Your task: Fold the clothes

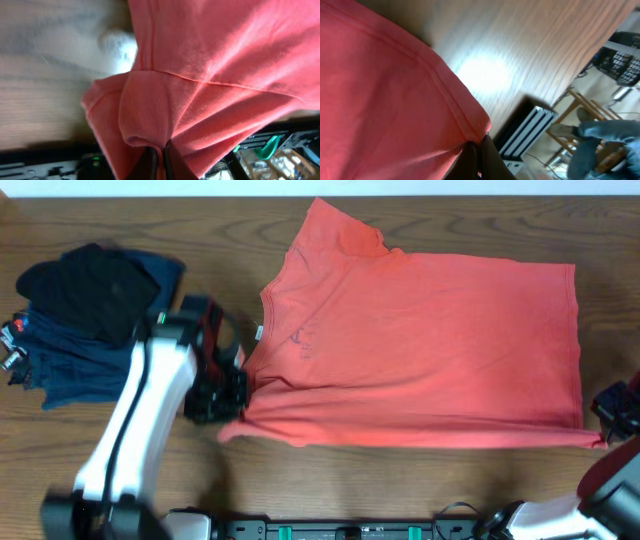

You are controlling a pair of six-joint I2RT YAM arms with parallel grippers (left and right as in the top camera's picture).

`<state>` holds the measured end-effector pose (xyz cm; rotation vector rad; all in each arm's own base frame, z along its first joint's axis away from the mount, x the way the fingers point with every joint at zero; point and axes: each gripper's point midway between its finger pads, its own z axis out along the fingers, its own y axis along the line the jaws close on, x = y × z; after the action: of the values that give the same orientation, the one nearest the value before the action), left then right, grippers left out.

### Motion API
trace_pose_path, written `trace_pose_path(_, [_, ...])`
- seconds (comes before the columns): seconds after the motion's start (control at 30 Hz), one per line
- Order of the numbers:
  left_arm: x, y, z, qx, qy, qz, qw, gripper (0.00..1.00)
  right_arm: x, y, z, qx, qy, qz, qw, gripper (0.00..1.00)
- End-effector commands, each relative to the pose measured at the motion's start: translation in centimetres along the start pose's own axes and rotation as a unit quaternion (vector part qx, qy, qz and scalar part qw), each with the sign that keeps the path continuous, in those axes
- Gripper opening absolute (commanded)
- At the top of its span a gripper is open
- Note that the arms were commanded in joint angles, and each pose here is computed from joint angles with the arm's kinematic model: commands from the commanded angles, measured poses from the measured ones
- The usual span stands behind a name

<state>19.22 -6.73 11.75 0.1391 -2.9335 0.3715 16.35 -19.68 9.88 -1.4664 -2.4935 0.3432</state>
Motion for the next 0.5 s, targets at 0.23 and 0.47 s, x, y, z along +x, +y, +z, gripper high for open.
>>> trace_pose_path(0.23, [0.1, -0.3, -0.3, 0.047, -0.150, -0.010, 0.988, 0.06, 0.1, -0.1, -3.1, -0.090, -0.111, 0.029, 0.989, 0.01])
trace_pose_path(0.47, [-7.7, -2.6, -3.3, 0.100, -0.292, -0.025, 0.951, 0.06, -3.1, 3.2, -3.5, -0.160, -0.147, 0.019, 0.976, 0.01])
